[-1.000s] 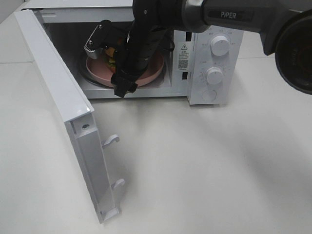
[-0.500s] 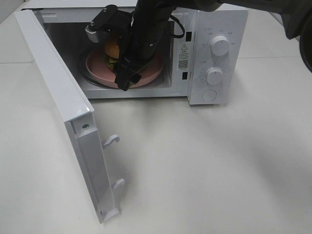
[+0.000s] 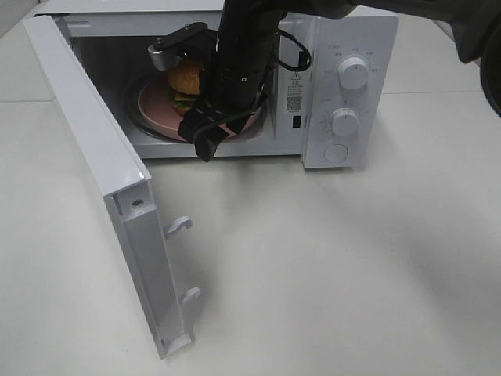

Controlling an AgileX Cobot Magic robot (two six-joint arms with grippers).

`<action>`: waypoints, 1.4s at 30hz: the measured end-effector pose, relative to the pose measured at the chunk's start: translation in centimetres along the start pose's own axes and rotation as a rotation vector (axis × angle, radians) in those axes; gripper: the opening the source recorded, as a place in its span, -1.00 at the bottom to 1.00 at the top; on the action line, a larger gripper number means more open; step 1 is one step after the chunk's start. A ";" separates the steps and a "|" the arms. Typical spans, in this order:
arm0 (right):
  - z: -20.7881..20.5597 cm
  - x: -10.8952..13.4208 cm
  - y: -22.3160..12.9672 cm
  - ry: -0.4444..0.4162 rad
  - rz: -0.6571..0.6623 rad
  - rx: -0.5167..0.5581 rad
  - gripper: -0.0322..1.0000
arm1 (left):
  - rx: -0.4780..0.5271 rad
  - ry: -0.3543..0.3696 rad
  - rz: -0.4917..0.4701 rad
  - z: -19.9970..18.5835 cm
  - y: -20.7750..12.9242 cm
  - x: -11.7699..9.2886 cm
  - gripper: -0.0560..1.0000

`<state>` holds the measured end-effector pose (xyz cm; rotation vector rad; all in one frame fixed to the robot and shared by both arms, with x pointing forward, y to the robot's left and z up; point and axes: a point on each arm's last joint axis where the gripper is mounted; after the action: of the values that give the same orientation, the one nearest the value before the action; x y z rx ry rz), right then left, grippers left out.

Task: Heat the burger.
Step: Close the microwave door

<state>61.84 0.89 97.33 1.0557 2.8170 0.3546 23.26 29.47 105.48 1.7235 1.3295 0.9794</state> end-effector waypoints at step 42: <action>-9.0 -0.7 -6.9 -0.027 0.408 0.142 0.32 | 0.000 0.000 0.000 0.0 0.0 0.0 -0.89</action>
<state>56.33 -6.25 104.32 1.6560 2.6192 0.1720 23.26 29.47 105.48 1.7235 1.3295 0.9794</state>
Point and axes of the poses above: a point on each arm's last joint axis where the gripper is mounted, z pointing out along that axis toward the gripper, x along the wrist's bending axis when the last joint is at zero, y = z × x, and after that the axes turned 8 degrees about z, right-handed
